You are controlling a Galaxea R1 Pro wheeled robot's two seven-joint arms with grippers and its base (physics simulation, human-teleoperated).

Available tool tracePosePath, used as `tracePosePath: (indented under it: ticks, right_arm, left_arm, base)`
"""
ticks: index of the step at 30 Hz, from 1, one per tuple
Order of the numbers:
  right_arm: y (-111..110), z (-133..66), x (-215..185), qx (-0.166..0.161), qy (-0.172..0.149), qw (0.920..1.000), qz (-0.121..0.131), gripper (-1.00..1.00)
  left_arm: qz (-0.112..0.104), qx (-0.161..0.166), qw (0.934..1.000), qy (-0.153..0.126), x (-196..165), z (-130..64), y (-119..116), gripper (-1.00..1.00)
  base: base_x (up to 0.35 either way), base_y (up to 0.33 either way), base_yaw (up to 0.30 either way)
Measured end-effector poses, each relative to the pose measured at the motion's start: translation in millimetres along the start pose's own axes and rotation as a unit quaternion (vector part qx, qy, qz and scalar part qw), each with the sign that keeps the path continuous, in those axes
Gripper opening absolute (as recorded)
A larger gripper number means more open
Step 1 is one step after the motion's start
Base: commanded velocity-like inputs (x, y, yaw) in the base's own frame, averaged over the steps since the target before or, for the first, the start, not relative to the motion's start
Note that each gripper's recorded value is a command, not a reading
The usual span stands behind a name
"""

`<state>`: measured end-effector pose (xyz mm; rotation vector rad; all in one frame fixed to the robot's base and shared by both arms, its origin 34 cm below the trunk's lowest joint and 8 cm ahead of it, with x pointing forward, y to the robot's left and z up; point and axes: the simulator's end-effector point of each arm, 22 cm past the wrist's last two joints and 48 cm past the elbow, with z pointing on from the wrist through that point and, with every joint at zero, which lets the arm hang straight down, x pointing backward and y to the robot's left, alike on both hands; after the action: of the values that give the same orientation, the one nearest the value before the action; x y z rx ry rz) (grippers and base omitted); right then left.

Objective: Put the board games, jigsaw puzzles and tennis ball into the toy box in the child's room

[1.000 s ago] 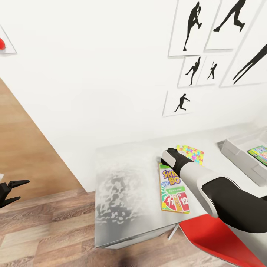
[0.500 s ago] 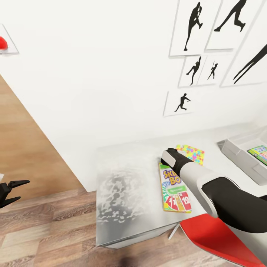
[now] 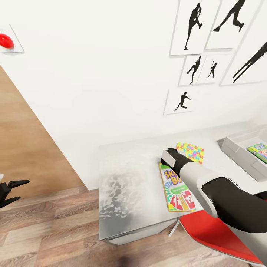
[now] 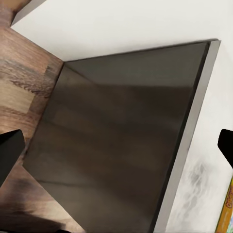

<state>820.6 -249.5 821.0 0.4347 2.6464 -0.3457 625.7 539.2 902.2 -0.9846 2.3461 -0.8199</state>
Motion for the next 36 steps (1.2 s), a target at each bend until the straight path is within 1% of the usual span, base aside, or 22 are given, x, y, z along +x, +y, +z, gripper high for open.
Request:
tracePosePath:
  ticks: [19,36]
  right_arm:
    - [-0.2,0.0,-0.1,0.000,0.000,1.0000,0.000,1.00]
    - [0.0,0.0,0.1,0.000,0.000,1.0000,0.000,1.00]
  left_arm:
    - [0.000,0.000,1.0000,0.000,0.4,0.2,0.2,1.00]
    - [0.000,0.000,1.0000,0.000,0.1,0.2,0.1,1.00]
  base:
    - [-0.046,0.008,0.000]
    - [-0.010,0.066,0.000]
